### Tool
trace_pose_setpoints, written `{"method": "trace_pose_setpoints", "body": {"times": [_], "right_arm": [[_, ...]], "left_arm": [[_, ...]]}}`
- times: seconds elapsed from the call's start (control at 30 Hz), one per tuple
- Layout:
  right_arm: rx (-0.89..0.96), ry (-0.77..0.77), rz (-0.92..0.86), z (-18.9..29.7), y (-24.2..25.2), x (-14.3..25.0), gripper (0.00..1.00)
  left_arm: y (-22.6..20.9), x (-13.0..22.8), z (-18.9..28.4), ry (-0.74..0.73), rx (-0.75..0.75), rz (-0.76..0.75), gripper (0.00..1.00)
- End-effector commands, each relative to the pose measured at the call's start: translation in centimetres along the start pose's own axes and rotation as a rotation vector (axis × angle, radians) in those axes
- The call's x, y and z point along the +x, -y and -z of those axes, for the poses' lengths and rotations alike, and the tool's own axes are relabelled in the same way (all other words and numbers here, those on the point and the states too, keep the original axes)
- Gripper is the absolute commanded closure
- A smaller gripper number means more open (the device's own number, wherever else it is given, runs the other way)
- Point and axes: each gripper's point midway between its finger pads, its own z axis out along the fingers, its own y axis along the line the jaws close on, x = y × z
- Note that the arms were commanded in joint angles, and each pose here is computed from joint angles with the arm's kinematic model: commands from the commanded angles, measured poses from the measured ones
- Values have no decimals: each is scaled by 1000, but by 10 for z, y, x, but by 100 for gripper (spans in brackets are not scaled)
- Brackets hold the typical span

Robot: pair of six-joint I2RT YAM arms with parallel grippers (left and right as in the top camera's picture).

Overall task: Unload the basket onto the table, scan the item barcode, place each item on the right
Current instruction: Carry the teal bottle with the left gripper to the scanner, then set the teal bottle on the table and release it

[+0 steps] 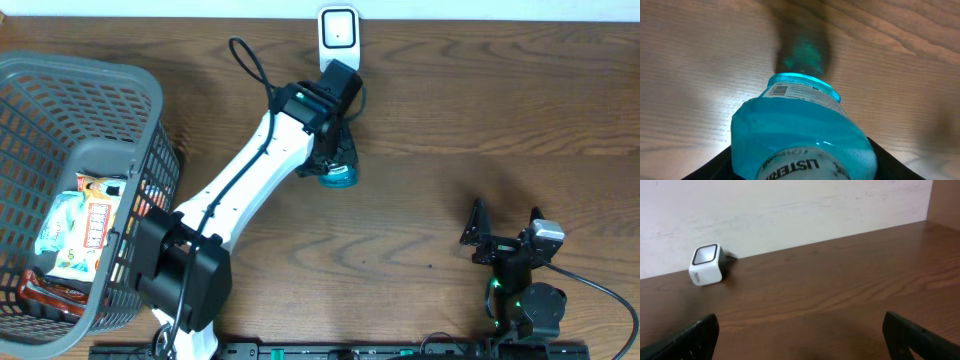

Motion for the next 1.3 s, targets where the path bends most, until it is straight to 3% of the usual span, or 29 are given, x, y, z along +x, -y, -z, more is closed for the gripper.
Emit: {"method": "trace_pose_setpoints", "body": {"times": [0.0, 0.2, 0.6, 0.67, 0.8, 0.87, 0.93, 1.07, 1.27], "right_arm": [[-1, 1, 7, 0, 0, 0, 1], [-1, 1, 7, 0, 0, 0, 1], [-1, 1, 7, 0, 0, 0, 1], [-1, 1, 7, 0, 0, 0, 1], [-1, 1, 7, 0, 0, 0, 1], [-1, 1, 7, 0, 0, 0, 1], [-1, 1, 7, 0, 0, 0, 1], [-1, 1, 7, 0, 0, 0, 1], [-1, 1, 7, 0, 0, 0, 1]], "left_arm": [[8, 0, -6, 27, -22, -44, 54], [4, 4, -28, 56, -134, -95, 51], [2, 9, -42, 33, -160, -111, 50], [2, 10, -42, 30, -162, -112, 43], [1, 10, -42, 29, -163, -113, 12], [2, 10, -41, 31, -162, -112, 4], [2, 9, -39, 34, -157, -115, 2], [6, 8, -18, 51, -138, -152, 2], [1, -14, 82, 199, -133, -180, 2]]}}
